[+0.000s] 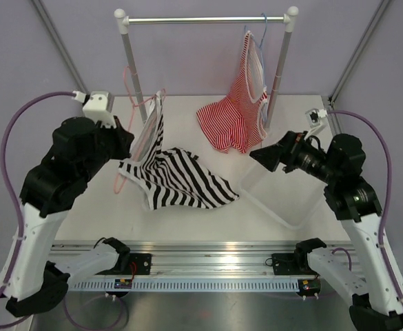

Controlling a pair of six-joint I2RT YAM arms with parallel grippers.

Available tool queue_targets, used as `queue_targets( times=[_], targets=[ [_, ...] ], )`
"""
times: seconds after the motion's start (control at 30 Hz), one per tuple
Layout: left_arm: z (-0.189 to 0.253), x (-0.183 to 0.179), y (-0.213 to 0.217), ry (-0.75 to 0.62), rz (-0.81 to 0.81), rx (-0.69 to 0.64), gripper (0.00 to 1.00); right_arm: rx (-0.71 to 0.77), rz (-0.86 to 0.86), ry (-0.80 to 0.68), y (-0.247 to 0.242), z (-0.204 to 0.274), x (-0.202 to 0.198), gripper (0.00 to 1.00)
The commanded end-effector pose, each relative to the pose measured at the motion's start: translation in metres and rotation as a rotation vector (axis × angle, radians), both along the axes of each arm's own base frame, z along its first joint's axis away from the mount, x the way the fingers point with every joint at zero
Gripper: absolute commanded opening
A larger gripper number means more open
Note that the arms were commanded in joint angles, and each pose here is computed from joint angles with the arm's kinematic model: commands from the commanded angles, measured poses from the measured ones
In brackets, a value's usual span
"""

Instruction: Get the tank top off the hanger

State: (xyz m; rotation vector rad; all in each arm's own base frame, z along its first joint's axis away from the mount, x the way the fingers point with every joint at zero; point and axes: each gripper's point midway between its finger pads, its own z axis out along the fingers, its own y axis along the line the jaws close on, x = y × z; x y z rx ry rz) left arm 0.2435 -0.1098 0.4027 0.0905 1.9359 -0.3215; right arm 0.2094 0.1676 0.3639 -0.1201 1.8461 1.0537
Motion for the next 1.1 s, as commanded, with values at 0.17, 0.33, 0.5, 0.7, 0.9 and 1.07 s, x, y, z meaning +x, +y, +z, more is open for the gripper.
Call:
queue_targets(
  times=[0.17, 0.33, 0.5, 0.7, 0.9, 1.07],
  targets=[
    [0.011, -0.088, 0.025, -0.052, -0.164, 0.0, 0.0, 0.192, 0.293, 0.0, 0.089, 0.023, 0.046, 0.95],
    [0.019, -0.12, 0.01, -0.095, -0.324, -0.074, 0.0, 0.142, 0.362, -0.122, 0.14, 0.034, 0.044, 0.94],
    [0.017, -0.125, -0.022, -0.096, -0.466, -0.184, 0.0, 0.038, 0.423, -0.236, 0.176, 0.023, 0.037, 0.88],
    [0.028, -0.114, -0.033, -0.138, -0.472, -0.251, 0.0, -0.062, 0.326, -0.28, 0.182, 0.005, 0.061, 0.72],
    [0.035, -0.113, -0.045, -0.142, -0.521, -0.29, 0.0, -0.091, 0.3, -0.294, 0.188, 0.001, 0.073, 0.63],
    [0.032, -0.11, -0.049, -0.131, -0.529, -0.288, 0.0, -0.118, 0.267, -0.276, 0.188, -0.006, 0.08, 0.6]
  ],
)
